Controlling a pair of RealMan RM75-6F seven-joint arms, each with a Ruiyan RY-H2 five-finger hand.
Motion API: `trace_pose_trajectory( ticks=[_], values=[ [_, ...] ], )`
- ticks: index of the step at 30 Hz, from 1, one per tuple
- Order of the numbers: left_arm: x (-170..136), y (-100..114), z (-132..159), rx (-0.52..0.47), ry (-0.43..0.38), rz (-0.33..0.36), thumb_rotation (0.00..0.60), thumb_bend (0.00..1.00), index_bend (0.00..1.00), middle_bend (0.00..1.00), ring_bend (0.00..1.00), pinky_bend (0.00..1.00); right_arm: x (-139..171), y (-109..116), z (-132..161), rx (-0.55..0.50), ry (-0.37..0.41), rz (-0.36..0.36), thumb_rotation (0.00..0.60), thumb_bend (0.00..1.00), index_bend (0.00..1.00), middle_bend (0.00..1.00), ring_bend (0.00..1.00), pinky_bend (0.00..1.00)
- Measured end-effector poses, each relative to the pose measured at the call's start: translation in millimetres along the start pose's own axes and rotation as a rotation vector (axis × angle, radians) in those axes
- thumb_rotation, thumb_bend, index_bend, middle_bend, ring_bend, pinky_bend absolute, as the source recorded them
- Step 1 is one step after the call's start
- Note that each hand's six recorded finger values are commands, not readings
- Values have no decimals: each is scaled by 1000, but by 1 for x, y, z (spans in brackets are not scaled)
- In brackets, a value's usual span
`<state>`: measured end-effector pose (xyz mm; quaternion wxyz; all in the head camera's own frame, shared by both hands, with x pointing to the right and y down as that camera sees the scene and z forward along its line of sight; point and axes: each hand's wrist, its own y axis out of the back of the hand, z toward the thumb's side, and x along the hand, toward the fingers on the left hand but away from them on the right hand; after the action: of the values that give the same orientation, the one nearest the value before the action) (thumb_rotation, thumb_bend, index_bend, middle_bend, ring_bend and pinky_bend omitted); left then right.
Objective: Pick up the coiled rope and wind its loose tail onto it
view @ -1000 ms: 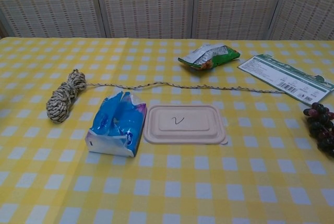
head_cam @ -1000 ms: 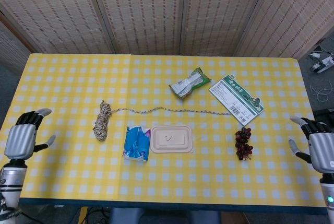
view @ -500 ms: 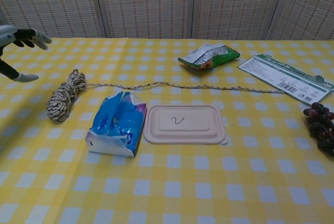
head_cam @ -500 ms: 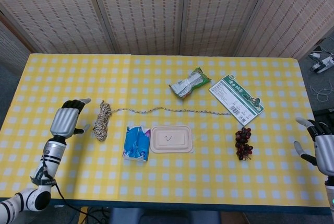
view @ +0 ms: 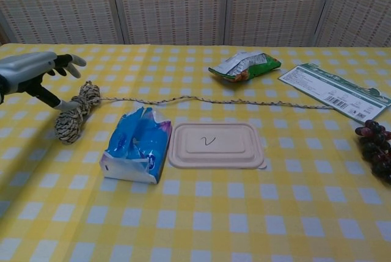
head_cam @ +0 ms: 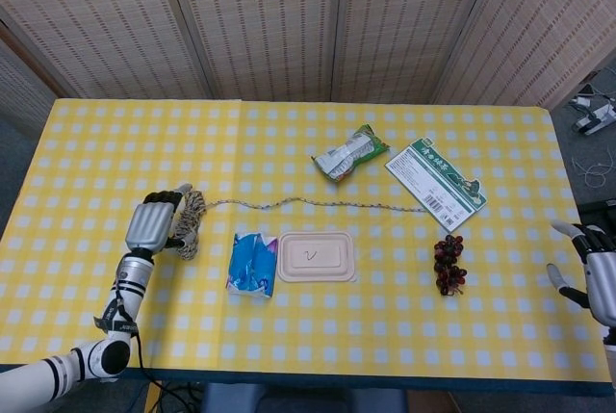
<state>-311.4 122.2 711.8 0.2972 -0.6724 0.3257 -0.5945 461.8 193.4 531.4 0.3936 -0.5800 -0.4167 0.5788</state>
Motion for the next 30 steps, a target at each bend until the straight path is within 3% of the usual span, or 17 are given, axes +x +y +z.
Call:
trace_pose_trajectory(
  ticks=[5,12,22,25,30],
  values=[
    [2,-12,7,26,25,-18,420,254,26,153,177,143,2,-2,-4,-6,-9,8,600,280,239,300,299,366],
    [3,-25,2,57,78,-13,403,246,0,117,152,143,5,-5,-9,-10,-23,14,600,280,239,300,299,366],
    [7,-30,-17,165,134,-3,504,246,0,98,139,143,6,-6,-10,-17,-27,18,600,280,239,299,299,366],
    [10,-28,-26,185,160,8,520,246,0,98,139,143,7,-7,-11,-17,-31,18,600,280,239,299,299,366],
    [22,-20,-39,198,207,33,595,246,45,98,141,143,6,-7,-11,-14,-33,20,600,280,239,299,299,366]
  ],
)
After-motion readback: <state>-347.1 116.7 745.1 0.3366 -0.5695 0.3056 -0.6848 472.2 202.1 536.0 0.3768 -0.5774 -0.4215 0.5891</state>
